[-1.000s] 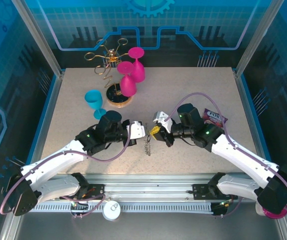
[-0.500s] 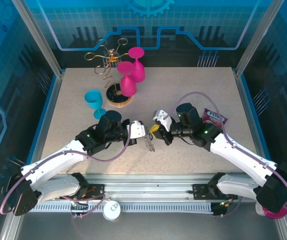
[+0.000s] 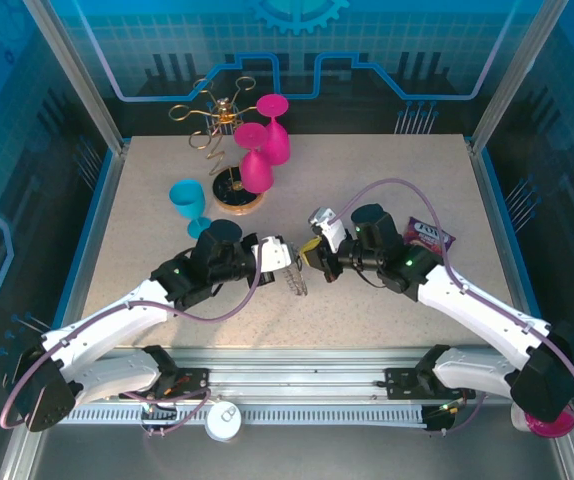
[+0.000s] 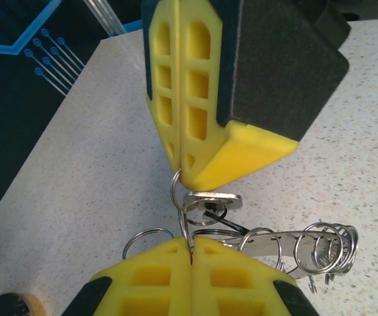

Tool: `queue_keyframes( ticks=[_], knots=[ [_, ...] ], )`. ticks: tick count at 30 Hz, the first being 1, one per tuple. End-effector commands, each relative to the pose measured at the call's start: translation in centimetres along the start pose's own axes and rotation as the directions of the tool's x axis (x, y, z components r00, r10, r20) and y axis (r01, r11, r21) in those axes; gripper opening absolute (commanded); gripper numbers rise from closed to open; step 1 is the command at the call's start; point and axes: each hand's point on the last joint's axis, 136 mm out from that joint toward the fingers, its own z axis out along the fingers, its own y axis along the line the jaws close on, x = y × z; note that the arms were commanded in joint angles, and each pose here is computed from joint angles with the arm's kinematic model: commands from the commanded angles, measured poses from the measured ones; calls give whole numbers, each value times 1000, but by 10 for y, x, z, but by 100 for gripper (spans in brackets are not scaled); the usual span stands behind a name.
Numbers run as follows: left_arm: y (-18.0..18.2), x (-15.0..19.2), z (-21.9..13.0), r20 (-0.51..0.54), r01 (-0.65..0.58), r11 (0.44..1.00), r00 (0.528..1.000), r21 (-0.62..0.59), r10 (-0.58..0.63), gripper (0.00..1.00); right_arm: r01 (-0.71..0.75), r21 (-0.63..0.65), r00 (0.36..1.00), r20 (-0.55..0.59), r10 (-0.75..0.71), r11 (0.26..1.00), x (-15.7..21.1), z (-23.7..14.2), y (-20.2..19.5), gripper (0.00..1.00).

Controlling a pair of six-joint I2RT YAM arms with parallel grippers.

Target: Put the keys on the keyring

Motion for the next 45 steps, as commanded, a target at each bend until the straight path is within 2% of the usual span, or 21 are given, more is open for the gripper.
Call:
queue_keyframes(
  ticks=[1,8,9,10,11,15,18,21,24,27,36,42,45],
  knots=[
    [2,-17,0,70,-8,1000,997,-14,9,0,-66,15,996,57,65,998,-13,6,-3,0],
    [9,-22,-1,96,-3,999,995,-53,8,0,-128,-11,991,40,128,992,-2,13,-3,0],
    [9,-22,-1,96,-4,999,995,-53,9,0,-129,-9,991,36,129,992,-2,12,-5,8],
    [9,-22,-2,98,-1,999,995,-53,6,0,-130,-3,991,33,130,992,-2,10,-6,23],
    [9,-22,-2,102,3,998,995,-55,3,0,-127,5,991,33,127,992,-1,7,-8,29],
    [10,-26,-6,143,46,997,989,-63,-37,0,-90,34,996,30,89,995,0,-12,-18,42],
    [7,-35,-15,217,98,995,972,-20,-91,0,43,26,999,-8,-43,999,8,-25,-14,47],
    [4,-44,-25,288,147,988,945,41,-153,0,239,-46,971,2,-239,970,1,-39,5,46],
    [-1,-50,-32,332,168,980,923,108,-194,0,429,-103,903,52,-426,898,-2,-46,20,36],
    [-7,-55,-35,351,161,974,913,162,-209,0,529,-122,849,107,-518,840,-12,-46,28,29],
    [-15,-58,-36,354,145,964,910,221,-218,0,559,-226,828,188,-528,798,-32,-36,49,25],
    [-13,-58,-36,357,143,966,909,217,-214,0,545,-271,839,176,-515,793,-27,-33,54,19],
    [-12,-57,-35,353,145,966,911,214,-214,0,540,-289,842,180,-509,790,-26,-33,57,21]
  ],
)
